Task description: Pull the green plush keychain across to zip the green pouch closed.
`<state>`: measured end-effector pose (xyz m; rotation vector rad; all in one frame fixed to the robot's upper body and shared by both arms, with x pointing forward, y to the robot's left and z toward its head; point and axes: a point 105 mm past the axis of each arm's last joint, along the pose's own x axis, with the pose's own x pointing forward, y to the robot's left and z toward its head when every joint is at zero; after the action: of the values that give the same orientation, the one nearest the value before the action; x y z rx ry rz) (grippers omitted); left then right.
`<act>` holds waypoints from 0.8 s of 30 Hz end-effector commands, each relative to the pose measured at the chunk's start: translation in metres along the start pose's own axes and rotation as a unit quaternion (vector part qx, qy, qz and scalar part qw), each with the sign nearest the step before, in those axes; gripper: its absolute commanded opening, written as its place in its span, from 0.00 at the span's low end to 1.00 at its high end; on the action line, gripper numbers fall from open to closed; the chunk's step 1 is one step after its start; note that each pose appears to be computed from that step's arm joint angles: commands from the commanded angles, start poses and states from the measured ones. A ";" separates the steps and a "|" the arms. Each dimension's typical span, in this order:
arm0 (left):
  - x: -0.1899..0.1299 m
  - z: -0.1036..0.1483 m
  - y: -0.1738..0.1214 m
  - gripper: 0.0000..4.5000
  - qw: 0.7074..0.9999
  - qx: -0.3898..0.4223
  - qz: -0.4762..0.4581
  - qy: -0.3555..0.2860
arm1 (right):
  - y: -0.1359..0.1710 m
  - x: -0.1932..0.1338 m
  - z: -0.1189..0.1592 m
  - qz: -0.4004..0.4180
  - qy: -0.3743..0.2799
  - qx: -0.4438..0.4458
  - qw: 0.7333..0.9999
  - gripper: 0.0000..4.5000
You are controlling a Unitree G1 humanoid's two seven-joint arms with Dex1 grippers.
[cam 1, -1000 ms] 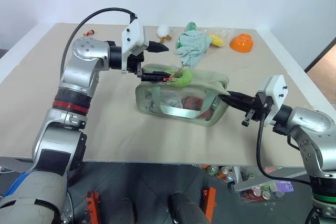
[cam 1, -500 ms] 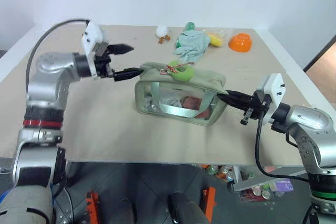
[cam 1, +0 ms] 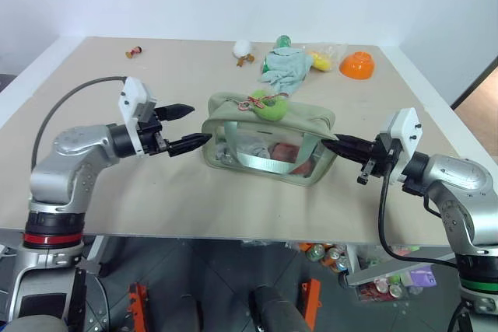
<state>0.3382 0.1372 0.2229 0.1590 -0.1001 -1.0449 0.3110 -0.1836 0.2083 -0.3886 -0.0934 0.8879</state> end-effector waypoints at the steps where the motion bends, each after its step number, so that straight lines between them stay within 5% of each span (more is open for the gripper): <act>1: 0.008 0.004 -0.001 0.99 0.999 0.027 0.007 -0.016 | -0.002 0.000 0.010 0.001 -0.007 -0.020 1.000 0.00; 4: 0.015 -0.003 0.002 0.94 0.999 0.030 0.014 -0.012 | -0.002 -0.001 0.010 0.000 -0.006 -0.020 1.000 0.00; 16: 0.018 0.002 0.015 0.02 0.998 0.040 0.036 -0.032 | -0.002 -0.006 0.011 -0.009 -0.005 -0.021 1.000 0.00; 24: 0.016 0.004 0.013 0.00 0.998 0.029 0.042 -0.040 | -0.001 -0.006 0.035 -0.011 -0.033 -0.035 0.999 0.00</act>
<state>0.3617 0.1263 0.2106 0.1598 -0.1384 -0.9724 0.3077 -0.1812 0.2118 -0.3781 -0.0888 0.8800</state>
